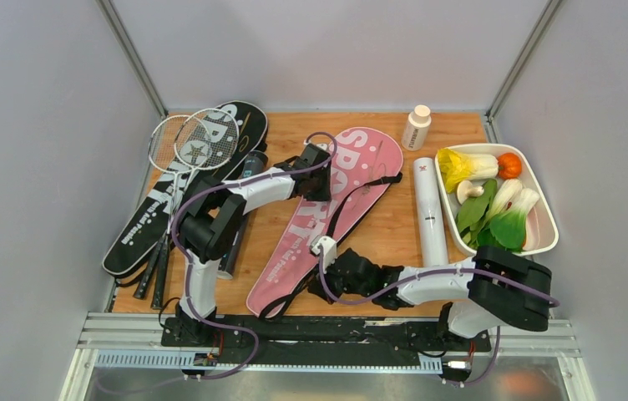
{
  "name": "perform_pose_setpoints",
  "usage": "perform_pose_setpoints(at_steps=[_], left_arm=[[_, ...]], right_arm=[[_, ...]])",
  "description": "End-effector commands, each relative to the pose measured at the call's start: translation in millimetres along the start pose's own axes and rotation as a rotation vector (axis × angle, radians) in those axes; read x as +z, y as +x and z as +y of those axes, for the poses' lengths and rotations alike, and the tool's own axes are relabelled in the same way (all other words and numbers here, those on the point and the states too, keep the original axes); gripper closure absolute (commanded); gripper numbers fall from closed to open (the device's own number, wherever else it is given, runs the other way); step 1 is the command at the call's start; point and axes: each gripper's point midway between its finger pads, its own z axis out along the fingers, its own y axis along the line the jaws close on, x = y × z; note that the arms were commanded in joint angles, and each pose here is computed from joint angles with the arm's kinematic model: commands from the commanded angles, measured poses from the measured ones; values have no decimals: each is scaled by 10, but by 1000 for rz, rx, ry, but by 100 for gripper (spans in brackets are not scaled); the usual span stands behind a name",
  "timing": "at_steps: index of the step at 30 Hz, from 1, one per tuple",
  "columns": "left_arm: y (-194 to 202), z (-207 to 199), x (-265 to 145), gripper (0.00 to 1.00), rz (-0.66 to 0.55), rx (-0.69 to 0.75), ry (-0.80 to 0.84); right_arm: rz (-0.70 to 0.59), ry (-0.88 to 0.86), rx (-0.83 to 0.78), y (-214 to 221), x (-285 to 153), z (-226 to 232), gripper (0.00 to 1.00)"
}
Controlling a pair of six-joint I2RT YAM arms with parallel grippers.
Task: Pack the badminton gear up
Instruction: Zip the racket bag at the center of the board.
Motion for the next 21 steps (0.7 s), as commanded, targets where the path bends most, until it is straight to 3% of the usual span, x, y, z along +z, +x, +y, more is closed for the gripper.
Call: perform_pose_setpoints(at_steps=[1, 12, 21], left_arm=[[198, 354, 313, 68, 43, -17, -126], [246, 375, 424, 70, 42, -55, -119], [337, 526, 465, 72, 31, -76, -149]], right_arm=[[-49, -64, 11, -134, 49, 447, 100], [62, -89, -57, 371, 423, 1157, 100], [1, -24, -104, 330, 668, 1457, 100]])
